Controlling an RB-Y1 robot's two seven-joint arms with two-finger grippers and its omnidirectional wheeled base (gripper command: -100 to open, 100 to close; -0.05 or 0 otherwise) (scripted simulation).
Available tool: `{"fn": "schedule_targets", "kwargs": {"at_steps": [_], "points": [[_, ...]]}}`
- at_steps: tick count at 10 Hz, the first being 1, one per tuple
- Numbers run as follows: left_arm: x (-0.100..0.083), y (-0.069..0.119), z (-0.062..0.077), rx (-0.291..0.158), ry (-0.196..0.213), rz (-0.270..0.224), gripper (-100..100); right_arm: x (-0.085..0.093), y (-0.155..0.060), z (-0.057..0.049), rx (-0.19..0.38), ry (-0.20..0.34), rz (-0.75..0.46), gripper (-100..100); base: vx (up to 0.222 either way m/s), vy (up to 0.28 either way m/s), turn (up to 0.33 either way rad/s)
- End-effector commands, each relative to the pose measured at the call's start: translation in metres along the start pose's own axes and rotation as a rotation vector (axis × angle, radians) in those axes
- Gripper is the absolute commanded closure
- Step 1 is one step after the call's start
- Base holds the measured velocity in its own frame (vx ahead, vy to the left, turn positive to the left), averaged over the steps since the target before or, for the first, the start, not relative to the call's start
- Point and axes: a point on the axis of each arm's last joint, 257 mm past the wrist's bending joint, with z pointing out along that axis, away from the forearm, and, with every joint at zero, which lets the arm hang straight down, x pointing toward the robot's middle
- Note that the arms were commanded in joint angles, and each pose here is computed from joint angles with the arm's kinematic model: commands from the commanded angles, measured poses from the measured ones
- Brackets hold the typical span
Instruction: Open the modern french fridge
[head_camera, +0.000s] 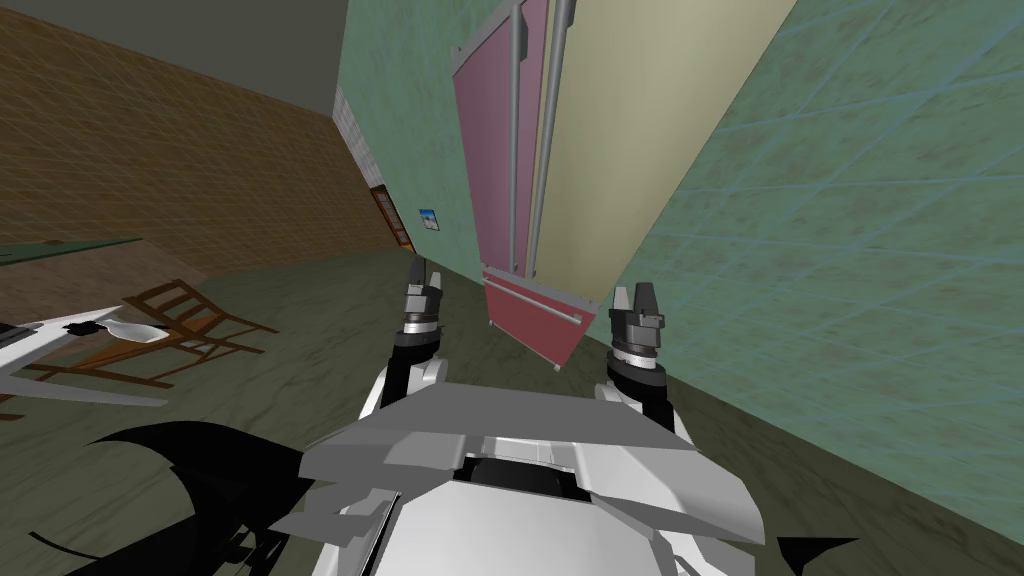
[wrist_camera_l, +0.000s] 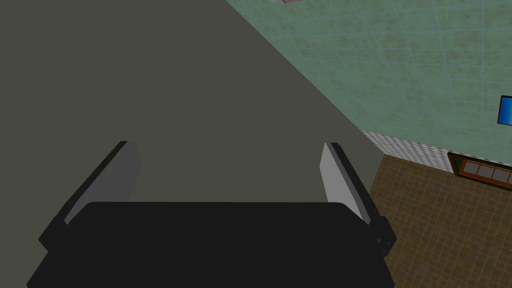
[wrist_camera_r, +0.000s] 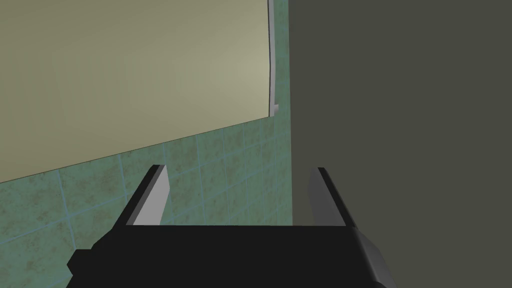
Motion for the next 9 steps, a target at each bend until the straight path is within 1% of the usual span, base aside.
{"fn": "schedule_targets", "kwargs": {"at_steps": [1,9], "points": [[0.0,0.0,0.0,0.0,0.0,0.0,0,0.0,0.0,0.0,0.0,0.0,0.0,0,0.0,0.0,0.0],[0.0,-0.0002,0.0,0.0,0.0,0.0,0,0.0,0.0002,0.0001,0.0,0.0,0.0,0,0.0,0.0,0.0]]}}
